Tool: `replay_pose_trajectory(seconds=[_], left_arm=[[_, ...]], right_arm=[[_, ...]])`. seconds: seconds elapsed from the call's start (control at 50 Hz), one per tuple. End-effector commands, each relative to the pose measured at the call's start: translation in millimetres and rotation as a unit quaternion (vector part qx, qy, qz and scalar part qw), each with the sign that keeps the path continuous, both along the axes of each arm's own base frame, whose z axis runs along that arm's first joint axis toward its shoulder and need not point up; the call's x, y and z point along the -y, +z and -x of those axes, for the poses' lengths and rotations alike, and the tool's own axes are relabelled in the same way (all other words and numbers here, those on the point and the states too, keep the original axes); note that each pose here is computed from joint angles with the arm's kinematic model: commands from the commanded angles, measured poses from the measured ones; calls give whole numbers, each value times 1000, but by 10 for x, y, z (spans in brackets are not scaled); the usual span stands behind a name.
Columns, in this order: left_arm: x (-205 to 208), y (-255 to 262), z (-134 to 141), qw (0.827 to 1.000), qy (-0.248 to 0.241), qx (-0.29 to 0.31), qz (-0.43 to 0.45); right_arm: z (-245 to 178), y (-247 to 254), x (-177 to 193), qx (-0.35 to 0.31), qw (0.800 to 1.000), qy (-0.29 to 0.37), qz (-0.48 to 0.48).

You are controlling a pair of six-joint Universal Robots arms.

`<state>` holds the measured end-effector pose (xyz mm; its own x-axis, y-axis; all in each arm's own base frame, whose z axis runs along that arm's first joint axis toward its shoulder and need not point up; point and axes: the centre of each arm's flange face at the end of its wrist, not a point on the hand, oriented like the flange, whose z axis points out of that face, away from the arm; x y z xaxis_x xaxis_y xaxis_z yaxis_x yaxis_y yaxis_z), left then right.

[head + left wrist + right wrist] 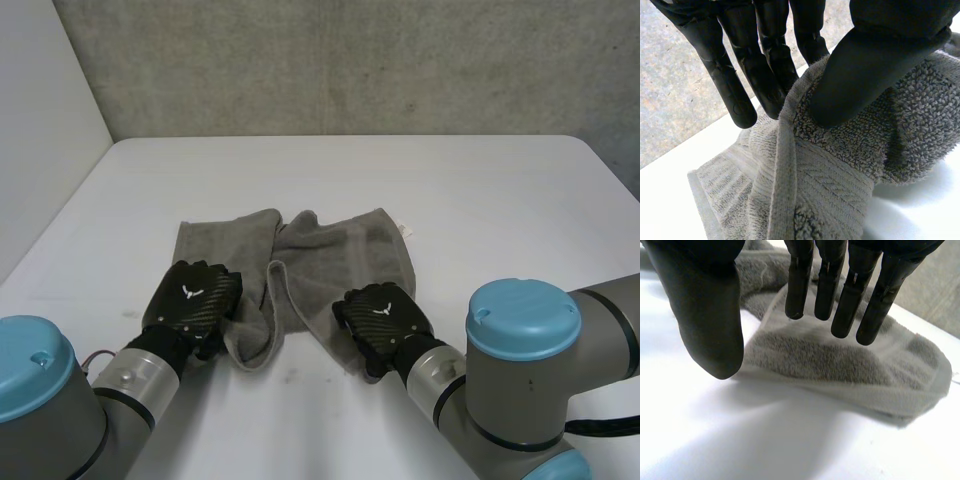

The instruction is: Fold the towel.

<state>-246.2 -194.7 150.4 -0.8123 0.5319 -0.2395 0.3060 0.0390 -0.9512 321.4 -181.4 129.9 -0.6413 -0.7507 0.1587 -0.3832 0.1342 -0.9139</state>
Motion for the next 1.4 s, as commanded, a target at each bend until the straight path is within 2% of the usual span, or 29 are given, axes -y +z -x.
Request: replay_pose_trajectory(seconds=[0.02, 0.74, 1.4], left_arm=[[0, 0, 0, 1000, 0, 0, 0], [-21, -40, -10, 1000, 0, 3, -6], [-19, -60, -6, 1000, -2, 3, -7]], right_arm=[[-16, -121, 19, -7, 1000, -1, -11], [-163, -266, 154, 7, 1000, 5, 9], [-468, -277, 465, 29, 998, 13, 46]])
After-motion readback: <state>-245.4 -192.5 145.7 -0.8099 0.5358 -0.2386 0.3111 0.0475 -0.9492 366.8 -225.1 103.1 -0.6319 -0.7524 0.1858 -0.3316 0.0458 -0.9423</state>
